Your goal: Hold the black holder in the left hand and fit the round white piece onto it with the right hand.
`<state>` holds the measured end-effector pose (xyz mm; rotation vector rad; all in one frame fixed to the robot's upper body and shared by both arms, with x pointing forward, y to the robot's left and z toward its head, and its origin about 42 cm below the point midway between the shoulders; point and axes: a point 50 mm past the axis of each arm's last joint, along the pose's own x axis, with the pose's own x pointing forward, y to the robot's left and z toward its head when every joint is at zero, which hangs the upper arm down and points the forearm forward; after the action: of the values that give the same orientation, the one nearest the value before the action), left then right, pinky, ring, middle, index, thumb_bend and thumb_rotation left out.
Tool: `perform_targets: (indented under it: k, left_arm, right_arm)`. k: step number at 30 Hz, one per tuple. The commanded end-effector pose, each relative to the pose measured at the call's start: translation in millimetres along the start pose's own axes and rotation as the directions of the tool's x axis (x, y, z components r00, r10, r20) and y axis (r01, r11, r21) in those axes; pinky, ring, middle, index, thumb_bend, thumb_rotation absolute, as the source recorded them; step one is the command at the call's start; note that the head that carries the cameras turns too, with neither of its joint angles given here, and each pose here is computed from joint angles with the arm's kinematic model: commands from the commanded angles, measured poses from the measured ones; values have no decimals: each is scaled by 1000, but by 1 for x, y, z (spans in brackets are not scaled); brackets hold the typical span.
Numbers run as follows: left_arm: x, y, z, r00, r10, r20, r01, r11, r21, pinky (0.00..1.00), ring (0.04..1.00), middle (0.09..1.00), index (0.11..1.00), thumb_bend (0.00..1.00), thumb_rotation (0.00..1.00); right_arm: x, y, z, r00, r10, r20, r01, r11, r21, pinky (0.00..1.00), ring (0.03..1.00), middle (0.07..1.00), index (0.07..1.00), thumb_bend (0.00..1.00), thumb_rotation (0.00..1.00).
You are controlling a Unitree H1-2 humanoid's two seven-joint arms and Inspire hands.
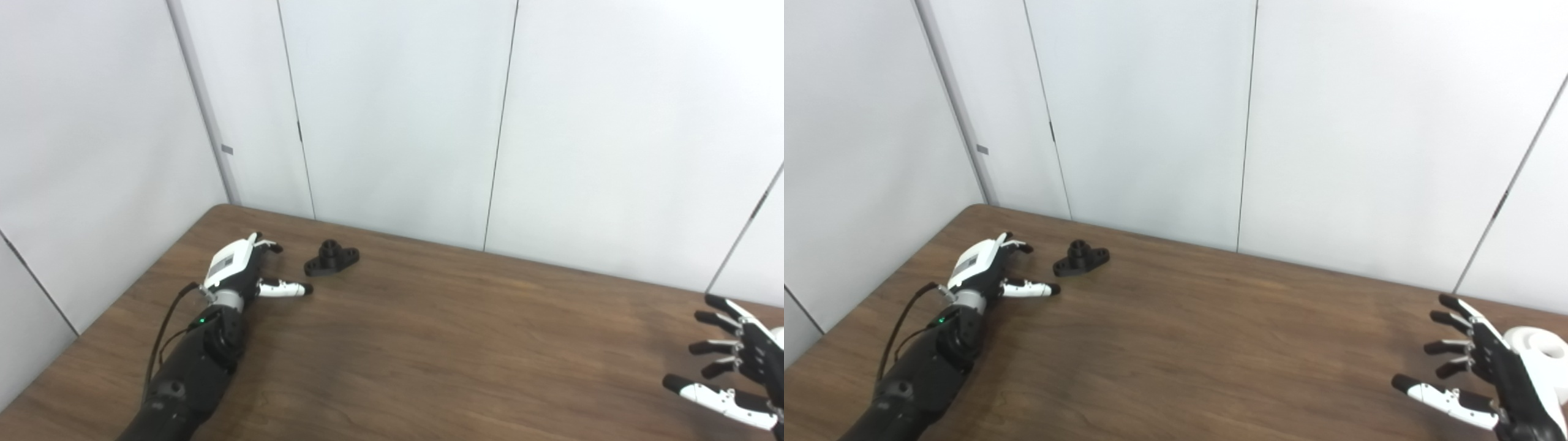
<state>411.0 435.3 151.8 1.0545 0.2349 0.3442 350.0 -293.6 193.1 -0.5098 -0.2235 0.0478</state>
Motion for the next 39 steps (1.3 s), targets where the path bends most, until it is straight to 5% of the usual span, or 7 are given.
perform_targets:
  k: [1, 39]
  left_arm:
    - [14, 18, 16, 996, 67, 52, -67, 998, -7, 1000, 1000, 1000, 800, 975, 389]
    - [15, -27, 46, 996, -17, 85, 22, 998, -57, 1000, 1000, 1000, 788, 899, 280]
  right_arm:
    - [7, -11, 15, 998, -22, 61, 22, 1000, -7, 453, 628, 811, 860, 692, 203]
    - [-1, -31, 21, 997, -28, 67, 30, 999, -41, 471, 630, 806, 854, 693, 207]
